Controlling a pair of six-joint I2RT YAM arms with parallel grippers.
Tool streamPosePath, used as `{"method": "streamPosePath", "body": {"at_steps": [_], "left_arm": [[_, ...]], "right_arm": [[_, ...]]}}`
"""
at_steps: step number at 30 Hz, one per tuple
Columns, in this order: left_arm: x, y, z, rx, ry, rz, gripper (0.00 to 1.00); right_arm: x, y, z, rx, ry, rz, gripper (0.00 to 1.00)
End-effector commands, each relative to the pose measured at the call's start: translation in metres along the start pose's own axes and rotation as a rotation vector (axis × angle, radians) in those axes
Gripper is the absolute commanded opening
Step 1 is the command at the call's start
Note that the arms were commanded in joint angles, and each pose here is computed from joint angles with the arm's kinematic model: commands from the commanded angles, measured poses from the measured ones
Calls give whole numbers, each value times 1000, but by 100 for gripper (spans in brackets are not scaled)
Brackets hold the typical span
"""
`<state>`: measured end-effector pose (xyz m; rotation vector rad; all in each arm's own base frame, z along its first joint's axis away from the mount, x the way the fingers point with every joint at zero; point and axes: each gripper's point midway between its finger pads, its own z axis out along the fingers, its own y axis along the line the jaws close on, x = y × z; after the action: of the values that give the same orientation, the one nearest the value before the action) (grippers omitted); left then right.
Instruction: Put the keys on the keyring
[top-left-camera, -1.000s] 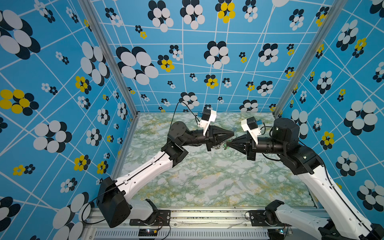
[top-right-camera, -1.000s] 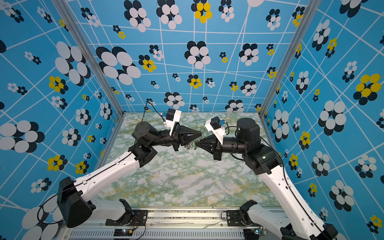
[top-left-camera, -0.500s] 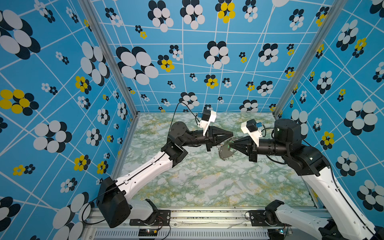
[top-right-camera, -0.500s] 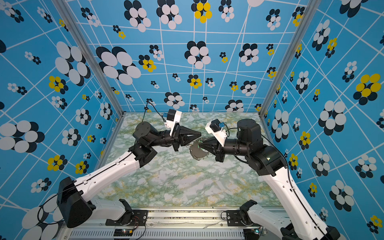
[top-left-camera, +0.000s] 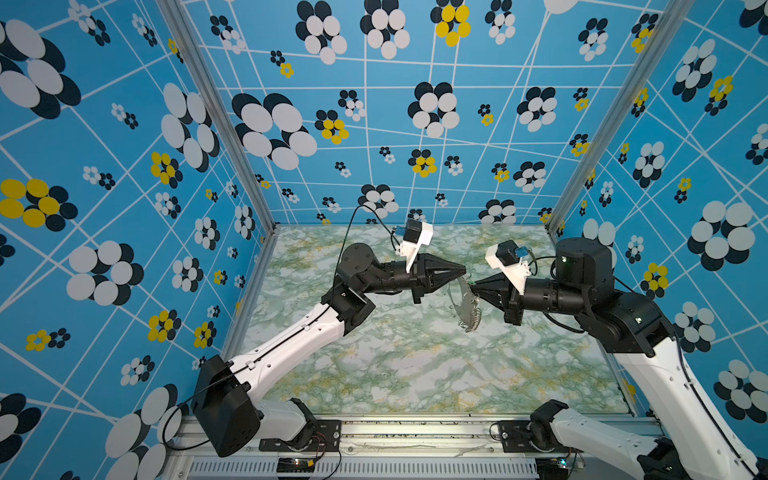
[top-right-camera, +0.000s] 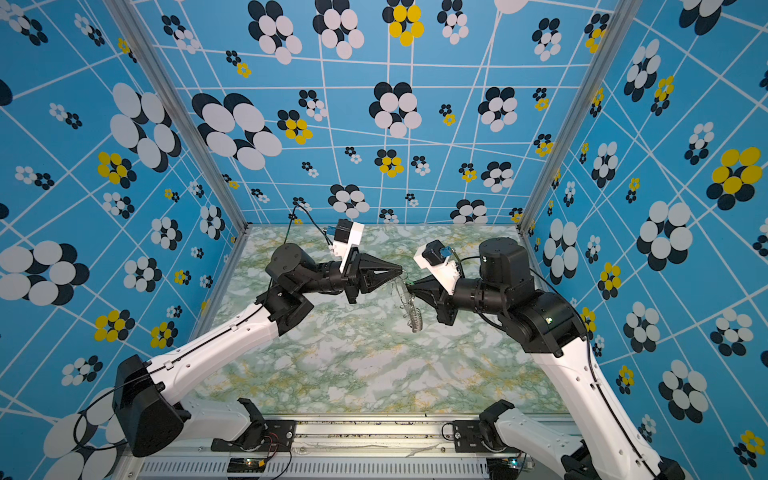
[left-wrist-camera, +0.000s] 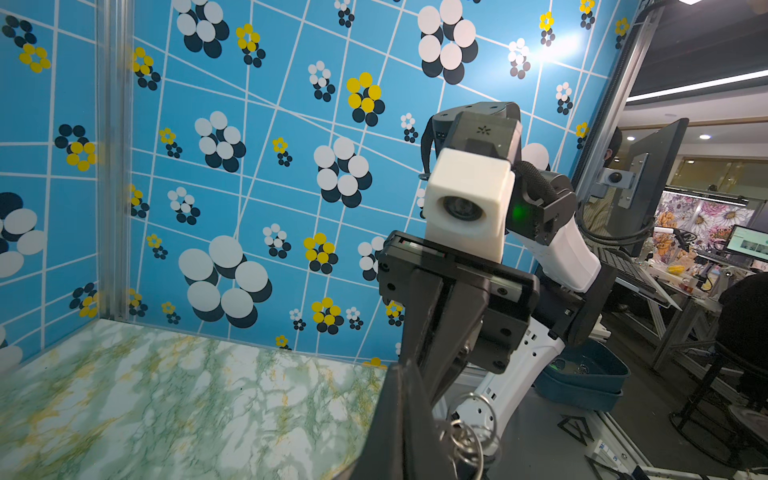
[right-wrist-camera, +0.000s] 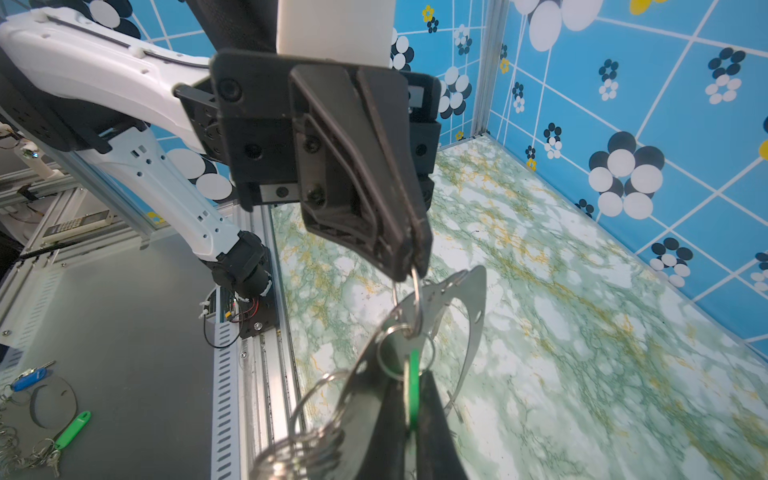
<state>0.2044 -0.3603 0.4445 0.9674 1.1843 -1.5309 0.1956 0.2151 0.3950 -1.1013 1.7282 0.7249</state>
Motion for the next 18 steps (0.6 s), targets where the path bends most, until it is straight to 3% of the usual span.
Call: {"method": "streamPosePath", "body": {"at_steps": [1,18], "left_arm": [[-20,-16,-4,35,-55,62,0],[-4,-18,2,81,-13,6,0]], "right_arm": [[2,-1,-4,22,24,-9,0],[-17,-11,-7,67,-1,-59,0]]}}
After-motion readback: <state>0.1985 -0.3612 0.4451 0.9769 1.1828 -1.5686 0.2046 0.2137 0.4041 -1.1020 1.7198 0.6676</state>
